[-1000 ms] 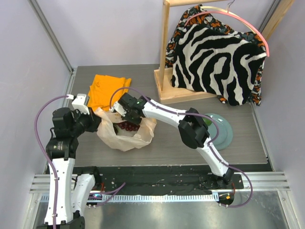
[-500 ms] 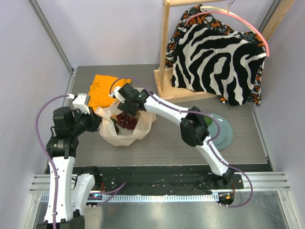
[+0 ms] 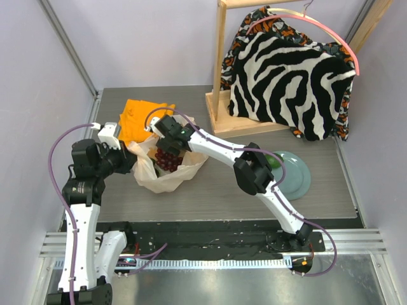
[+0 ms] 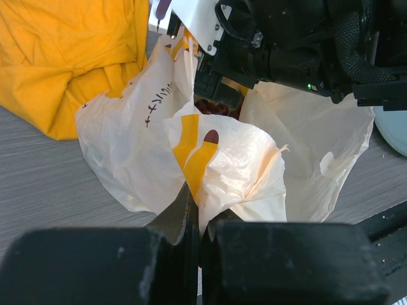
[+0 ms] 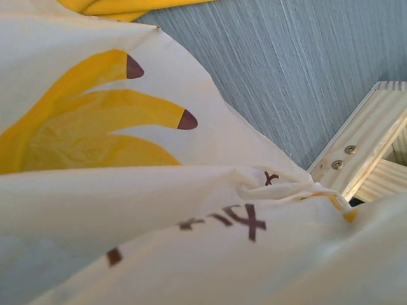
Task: Take the fake fruits out of the plastic bag
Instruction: Take out the fake fruit from the plastic bag.
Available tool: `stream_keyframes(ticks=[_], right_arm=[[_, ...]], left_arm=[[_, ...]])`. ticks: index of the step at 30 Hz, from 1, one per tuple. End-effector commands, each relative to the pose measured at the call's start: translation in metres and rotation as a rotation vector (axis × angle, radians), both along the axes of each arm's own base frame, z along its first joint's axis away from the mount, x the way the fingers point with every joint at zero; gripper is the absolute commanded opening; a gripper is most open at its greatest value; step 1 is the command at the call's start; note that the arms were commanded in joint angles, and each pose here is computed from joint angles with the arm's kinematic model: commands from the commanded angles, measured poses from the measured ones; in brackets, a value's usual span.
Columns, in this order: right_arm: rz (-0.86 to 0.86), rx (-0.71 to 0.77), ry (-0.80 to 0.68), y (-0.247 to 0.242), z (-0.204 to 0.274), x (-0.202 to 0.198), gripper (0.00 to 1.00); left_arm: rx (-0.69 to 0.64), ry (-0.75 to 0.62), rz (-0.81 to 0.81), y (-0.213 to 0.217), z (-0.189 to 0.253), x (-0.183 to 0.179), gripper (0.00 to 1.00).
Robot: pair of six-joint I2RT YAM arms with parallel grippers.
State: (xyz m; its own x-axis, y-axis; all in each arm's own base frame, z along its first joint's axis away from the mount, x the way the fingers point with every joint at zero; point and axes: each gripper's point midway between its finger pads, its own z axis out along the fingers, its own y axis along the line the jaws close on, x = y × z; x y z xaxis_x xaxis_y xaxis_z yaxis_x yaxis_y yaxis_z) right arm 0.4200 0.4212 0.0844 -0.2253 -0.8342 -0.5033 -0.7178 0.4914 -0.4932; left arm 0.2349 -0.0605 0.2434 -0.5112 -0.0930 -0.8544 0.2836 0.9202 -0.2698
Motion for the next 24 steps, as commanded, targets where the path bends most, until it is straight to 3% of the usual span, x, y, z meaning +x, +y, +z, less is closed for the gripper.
stream_keyframes(ticks=[1, 4, 15, 20, 24], right_arm=[[-0.016, -0.064, 0.011, -0.011, -0.021, 0.005, 0.89], [-0.002, -0.082, 0.012, -0.012, -0.021, 0.005, 0.86], [0.094, -0.061, 0.067, -0.006, -0.007, -0.005, 0.38], [0.156, 0.003, 0.114, 0.002, 0.015, -0.021, 0.26], [0.185, 0.081, 0.159, 0.006, 0.04, -0.039, 0.23]], left_arm=[[-0.013, -0.058, -0.011, -0.002, 0.02, 0.002, 0.0], [-0.016, -0.058, -0.007, -0.002, 0.02, 0.002, 0.0], [-0.019, -0.061, -0.007, -0.003, 0.018, 0.001, 0.0], [-0.026, -0.066, -0.005, -0.003, 0.017, 0.0, 0.0], [-0.032, -0.065, -0.002, -0.003, 0.015, 0.0, 0.0]])
